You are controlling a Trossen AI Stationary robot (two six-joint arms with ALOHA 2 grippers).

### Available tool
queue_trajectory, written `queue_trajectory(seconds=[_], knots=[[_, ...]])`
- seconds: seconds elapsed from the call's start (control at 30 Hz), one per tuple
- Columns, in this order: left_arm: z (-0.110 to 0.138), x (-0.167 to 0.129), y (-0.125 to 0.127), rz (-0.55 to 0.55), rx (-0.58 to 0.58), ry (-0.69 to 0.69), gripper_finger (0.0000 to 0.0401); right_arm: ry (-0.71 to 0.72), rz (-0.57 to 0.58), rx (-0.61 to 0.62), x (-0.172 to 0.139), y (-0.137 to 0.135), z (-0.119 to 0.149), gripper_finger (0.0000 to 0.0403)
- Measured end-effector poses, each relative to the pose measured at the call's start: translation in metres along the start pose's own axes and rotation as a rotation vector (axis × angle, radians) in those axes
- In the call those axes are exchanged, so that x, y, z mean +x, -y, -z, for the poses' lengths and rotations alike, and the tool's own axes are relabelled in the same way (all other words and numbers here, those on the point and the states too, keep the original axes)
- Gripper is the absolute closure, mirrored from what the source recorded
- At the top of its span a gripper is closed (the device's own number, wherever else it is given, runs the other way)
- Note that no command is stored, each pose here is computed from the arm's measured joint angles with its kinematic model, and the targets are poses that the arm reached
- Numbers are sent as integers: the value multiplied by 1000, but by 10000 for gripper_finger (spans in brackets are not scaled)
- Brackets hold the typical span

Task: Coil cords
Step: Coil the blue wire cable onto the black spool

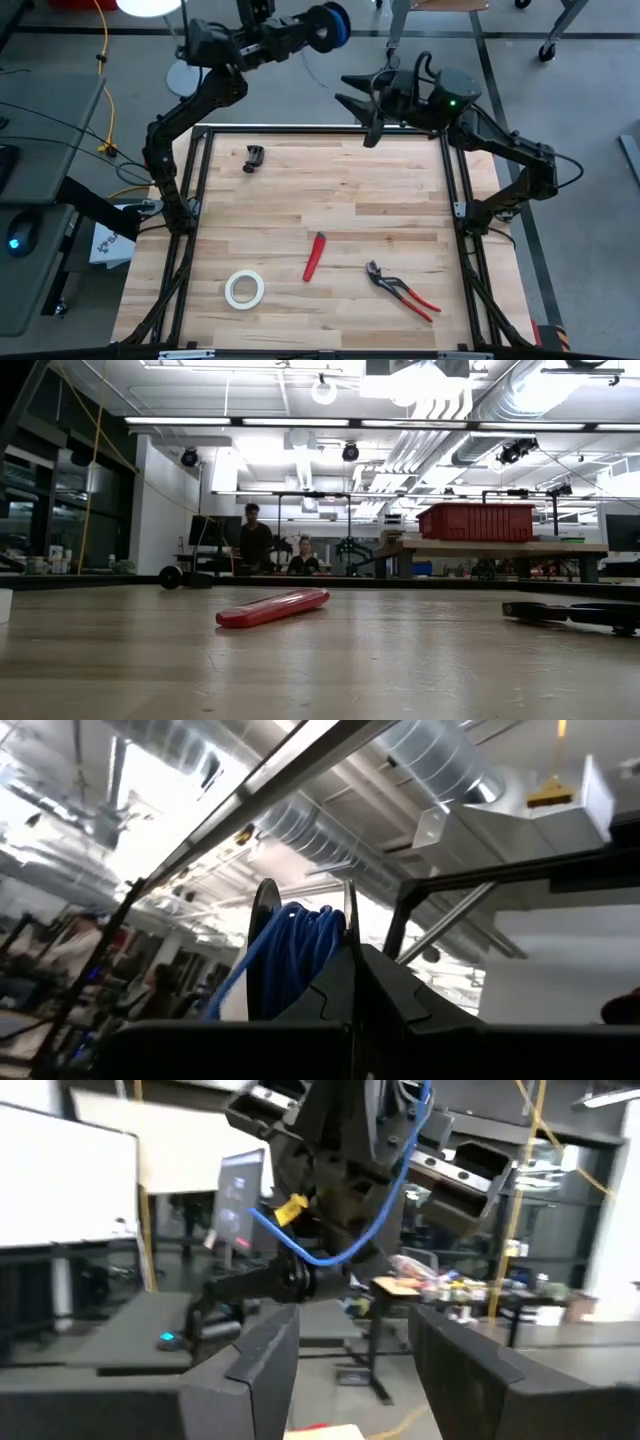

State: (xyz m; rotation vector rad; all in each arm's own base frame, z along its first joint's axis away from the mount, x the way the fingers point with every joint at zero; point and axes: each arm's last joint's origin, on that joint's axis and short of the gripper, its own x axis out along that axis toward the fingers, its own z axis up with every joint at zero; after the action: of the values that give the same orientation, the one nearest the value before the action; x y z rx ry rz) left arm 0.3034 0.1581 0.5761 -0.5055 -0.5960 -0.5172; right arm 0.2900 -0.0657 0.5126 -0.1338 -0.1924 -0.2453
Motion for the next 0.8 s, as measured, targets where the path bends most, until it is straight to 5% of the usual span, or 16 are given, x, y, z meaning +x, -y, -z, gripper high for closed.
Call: queue_trajectory(seconds=[0.43,0.8], knots=[[6,4,0,-22,42,-8,401,-14,118,-69,0,4,0,219],[12,10,3,-33,74,31,401,28,89,-68,1,3,-3,219]])
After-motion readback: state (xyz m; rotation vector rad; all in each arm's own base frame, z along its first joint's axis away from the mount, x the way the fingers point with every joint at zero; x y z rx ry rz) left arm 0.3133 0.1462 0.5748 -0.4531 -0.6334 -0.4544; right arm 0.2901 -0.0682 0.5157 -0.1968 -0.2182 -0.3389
